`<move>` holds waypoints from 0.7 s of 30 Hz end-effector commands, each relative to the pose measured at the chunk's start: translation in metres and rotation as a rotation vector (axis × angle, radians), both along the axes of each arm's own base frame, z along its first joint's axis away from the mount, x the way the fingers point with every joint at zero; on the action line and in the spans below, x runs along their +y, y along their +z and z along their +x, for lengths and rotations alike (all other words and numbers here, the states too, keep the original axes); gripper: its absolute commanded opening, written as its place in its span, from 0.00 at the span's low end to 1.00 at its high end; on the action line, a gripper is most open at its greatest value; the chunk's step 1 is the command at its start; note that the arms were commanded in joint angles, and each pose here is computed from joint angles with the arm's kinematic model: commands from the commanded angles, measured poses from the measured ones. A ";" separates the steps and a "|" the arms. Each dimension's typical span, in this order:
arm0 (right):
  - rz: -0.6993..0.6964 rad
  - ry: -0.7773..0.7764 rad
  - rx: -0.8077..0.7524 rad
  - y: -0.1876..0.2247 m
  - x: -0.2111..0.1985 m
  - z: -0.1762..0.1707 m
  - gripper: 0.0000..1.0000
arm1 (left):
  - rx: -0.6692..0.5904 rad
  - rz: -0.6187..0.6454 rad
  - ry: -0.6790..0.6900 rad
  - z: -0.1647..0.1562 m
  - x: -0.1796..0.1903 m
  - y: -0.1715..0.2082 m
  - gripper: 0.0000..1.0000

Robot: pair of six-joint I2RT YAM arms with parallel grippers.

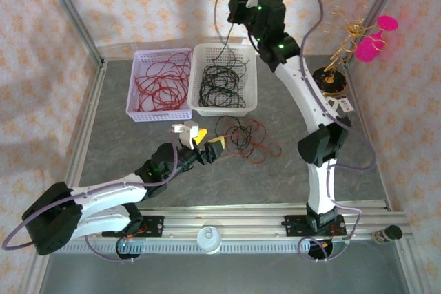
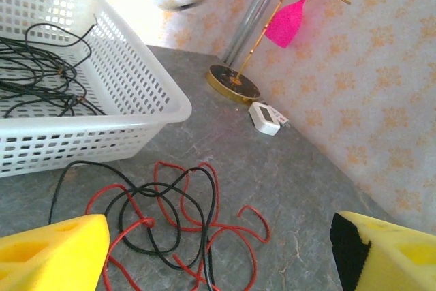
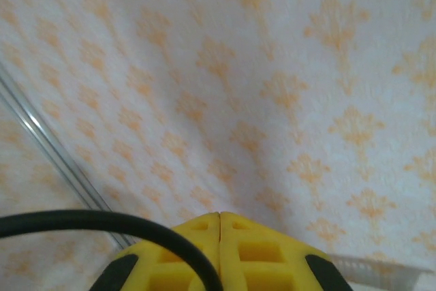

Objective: Untangle the cables

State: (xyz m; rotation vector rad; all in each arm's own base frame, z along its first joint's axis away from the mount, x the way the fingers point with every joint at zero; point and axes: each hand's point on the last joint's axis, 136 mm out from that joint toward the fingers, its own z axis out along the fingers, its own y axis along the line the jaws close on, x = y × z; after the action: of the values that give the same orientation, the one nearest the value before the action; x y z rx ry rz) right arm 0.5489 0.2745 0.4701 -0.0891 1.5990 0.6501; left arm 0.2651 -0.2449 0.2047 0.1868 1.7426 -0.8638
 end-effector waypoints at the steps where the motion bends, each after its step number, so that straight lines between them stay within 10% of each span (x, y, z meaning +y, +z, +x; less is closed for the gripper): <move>1: 0.011 -0.044 0.020 -0.012 -0.002 0.017 0.00 | 0.033 0.058 0.036 -0.006 0.012 -0.011 0.85; 21: -0.287 -0.275 0.343 -0.232 -0.031 0.077 0.00 | 0.008 0.052 0.133 -0.013 0.045 0.016 0.85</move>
State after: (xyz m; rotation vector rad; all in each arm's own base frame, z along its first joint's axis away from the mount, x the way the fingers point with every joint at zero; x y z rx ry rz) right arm 0.6244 0.2605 0.2411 0.0131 1.9884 0.3027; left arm 0.2513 -0.2044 0.2151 0.1134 1.7716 -0.7535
